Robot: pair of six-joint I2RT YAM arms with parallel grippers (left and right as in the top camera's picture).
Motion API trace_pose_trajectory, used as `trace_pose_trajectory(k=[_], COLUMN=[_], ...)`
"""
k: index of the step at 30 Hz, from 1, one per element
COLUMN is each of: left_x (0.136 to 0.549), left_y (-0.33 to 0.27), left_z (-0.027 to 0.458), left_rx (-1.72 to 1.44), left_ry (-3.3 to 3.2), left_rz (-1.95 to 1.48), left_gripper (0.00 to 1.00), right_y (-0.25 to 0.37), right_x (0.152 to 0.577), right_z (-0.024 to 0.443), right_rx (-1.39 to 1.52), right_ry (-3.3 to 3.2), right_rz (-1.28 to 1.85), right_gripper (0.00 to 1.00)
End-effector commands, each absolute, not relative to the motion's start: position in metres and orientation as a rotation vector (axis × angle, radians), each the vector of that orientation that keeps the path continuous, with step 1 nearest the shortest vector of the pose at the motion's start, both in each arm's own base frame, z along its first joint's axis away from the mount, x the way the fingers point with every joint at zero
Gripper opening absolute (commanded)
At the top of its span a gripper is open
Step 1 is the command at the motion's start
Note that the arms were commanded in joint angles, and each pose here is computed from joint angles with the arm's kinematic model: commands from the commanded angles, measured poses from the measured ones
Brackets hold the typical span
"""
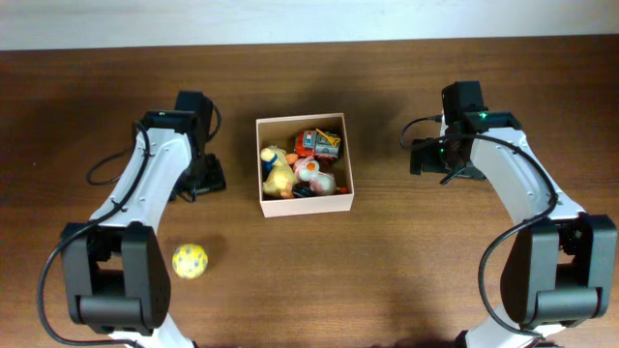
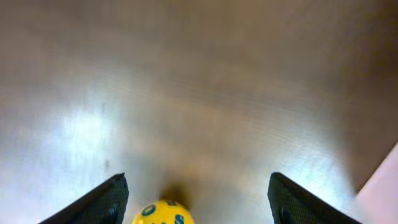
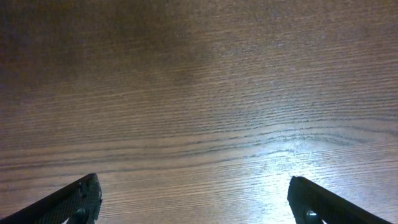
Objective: Pack container
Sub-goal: 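Raise the left gripper and move it toward the yellow ball, then lower the left gripper onto the yellow lettered ball and close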
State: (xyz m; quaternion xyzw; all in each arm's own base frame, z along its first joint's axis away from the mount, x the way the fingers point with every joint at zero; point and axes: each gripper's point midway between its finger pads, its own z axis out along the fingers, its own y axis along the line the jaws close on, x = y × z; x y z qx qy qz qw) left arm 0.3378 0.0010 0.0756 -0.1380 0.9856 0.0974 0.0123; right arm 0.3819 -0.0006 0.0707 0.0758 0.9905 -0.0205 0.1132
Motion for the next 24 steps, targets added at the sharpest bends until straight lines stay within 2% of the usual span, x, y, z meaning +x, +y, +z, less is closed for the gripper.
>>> trace_pose_trajectory(k=[1,5,10,19,24], left_x=[0.324,0.319,0.291,0.226,0.206], left_y=[0.002,0.001,-0.017,-0.012,-0.011], left_z=[0.093,0.12,0.149,0.116,0.097], left_rx=[-0.531,-0.546,-0.544,-0.559,-0.564], left_ry=[3.046,2.966,2.931,3.062,3.099], left_rz=[0.291,0.238,0.038,0.084,0.093], left_gripper=[0.74,0.74,0.76,0.77,0.77], right_y=[-0.004,-0.004,-0.004,-0.004,-0.004], right_x=[0.385,0.385,0.385,0.385,0.385], right_z=[0.081,0.081,0.081,0.081,0.081], right_rx=[0.229,0.229,0.228,0.228,0.228], right_ry=[2.875,2.875,2.875,2.875,2.875], right_rz=[-0.08,-0.08,-0.079,-0.079,-0.079], right_gripper=[0.99,0.99,0.99,0.99,0.98])
